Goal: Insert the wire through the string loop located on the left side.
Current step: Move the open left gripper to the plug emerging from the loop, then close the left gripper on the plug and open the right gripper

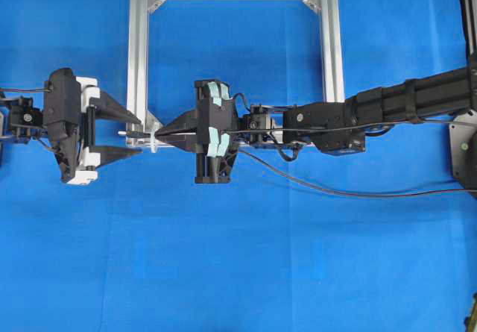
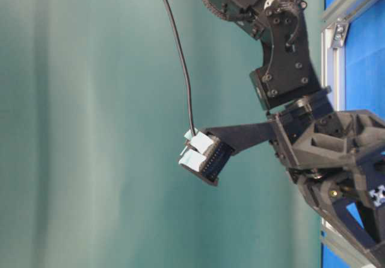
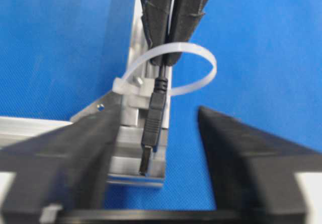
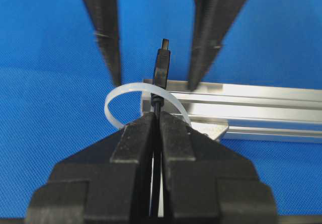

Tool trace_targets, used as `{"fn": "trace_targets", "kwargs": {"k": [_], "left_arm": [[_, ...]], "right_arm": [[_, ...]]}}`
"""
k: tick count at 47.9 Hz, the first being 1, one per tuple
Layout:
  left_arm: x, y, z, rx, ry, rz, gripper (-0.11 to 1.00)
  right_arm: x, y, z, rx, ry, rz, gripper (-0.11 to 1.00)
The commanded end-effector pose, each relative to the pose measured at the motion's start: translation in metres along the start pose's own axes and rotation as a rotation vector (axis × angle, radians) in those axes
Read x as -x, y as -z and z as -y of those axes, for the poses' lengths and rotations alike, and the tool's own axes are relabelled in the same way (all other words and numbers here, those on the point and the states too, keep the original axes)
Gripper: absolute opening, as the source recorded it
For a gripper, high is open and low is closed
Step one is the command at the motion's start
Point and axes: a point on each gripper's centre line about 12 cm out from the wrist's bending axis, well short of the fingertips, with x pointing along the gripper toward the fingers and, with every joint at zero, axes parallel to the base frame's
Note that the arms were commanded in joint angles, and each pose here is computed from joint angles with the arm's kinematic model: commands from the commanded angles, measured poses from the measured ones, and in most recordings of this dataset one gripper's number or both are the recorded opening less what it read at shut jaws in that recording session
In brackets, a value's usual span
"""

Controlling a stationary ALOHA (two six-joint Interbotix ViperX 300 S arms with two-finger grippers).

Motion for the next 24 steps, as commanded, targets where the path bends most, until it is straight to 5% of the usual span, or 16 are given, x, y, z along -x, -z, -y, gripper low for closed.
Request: {"fn": "trace_targets", "kwargs": {"k": [1, 7, 24], "left_arm": [[-0.0024, -0.0076, 0.0016, -0.002, 0.005, 0.026, 0.4], [-0.0019, -0.0065, 0.0013, -0.001, 0.004, 0.023, 0.09], [-0.0012, -0.0052, 0.0013, -0.002, 0.004, 0.017, 0.08]], "right_arm": [[0.0014, -0.0141, -0.0001, -0.003, -0.001, 0.035, 0.0], [0.0014, -0.0139, -0.0001, -0.003, -0.001, 0.034, 0.0], [0.0015, -0.0119, -0.0009, 0.013, -0.007, 0.012, 0.0]]}}
